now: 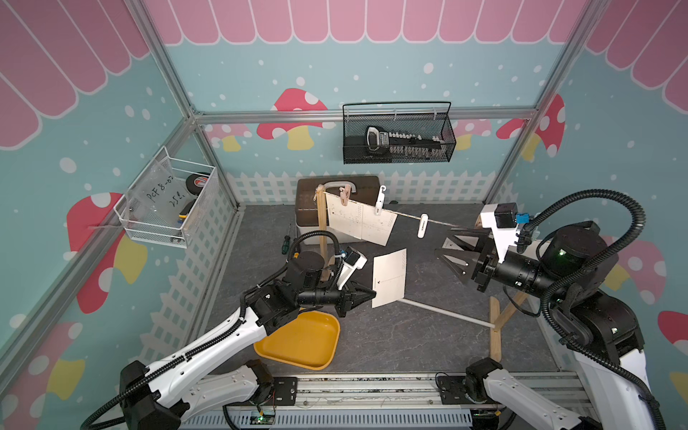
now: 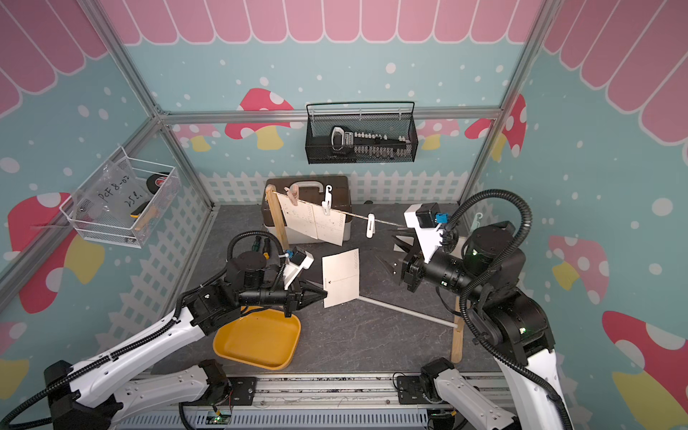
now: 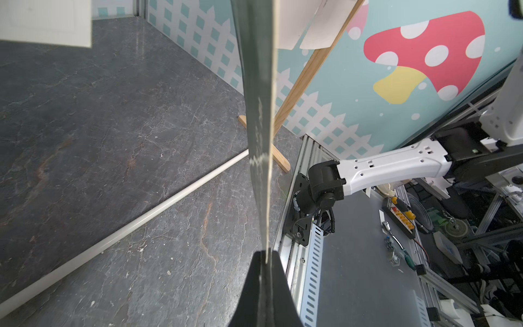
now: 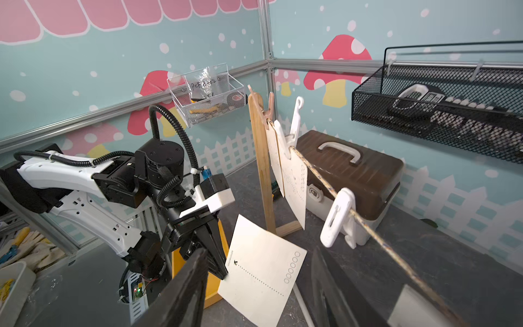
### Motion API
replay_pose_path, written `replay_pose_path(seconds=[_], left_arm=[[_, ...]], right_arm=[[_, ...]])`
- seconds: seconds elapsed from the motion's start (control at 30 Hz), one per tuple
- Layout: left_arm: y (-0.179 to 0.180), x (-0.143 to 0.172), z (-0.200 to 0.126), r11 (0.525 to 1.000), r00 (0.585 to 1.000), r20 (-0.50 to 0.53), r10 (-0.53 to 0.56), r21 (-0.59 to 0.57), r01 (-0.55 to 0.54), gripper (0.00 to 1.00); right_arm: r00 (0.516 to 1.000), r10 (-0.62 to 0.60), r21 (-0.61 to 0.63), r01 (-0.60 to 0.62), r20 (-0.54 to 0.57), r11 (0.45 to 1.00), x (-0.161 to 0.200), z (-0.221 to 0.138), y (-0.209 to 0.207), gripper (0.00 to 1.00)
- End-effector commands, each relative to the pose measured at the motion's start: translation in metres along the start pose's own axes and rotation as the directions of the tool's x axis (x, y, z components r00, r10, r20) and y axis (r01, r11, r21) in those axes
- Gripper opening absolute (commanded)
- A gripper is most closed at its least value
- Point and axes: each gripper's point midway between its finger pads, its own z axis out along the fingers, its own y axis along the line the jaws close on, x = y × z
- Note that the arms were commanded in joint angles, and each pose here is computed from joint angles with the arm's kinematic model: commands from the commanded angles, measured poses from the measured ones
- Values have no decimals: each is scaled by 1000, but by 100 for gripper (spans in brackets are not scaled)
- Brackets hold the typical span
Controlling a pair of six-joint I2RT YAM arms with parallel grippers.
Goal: Remove the postcards from the strings
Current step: Place the postcard at the center of the board.
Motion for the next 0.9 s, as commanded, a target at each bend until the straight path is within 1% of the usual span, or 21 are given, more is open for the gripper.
replay_pose_path(seconds=[0.0,0.13,0.23,0.33,0.4,0.47,0.53,0.6,0.7,0.8,0.87], left_arm=[[5,10,-2,998,998,-11,-58,-30,58,0],[10,17,-2,987,988,-9,-154,-45,153,0],[22,28,-7,958,964,6,-265,-107,264,0],[38,45,-17,905,925,19,-381,-196,377,0],[46,57,-27,859,889,30,-456,-247,449,0],[48,67,-32,836,869,23,-493,-264,481,0],[51,81,-32,811,845,-7,-535,-284,512,0],[52,96,-26,784,808,-59,-587,-291,549,0],[57,121,-15,727,733,-127,-668,-318,608,0],[63,138,-5,686,675,-175,-716,-353,636,0],[65,145,0,666,642,-205,-739,-366,650,0]], right_arm=[[998,63,-38,-63,-6,997,18,10,-1,59],[997,70,-39,-71,-22,997,35,12,-3,61],[998,56,-32,-56,-17,998,40,10,-3,63],[999,47,-35,-47,-13,998,44,11,-4,63],[999,43,-44,-44,-23,998,50,12,-3,63],[998,38,-42,-40,-41,998,58,13,-4,63],[997,38,-31,-40,-64,999,68,14,-7,63],[996,39,-32,-42,-83,999,77,15,-8,63],[993,46,-51,-52,-106,997,89,16,-6,64],[992,48,-63,-56,-118,996,95,17,-5,64],[991,50,-55,-58,-122,997,98,17,-7,64]])
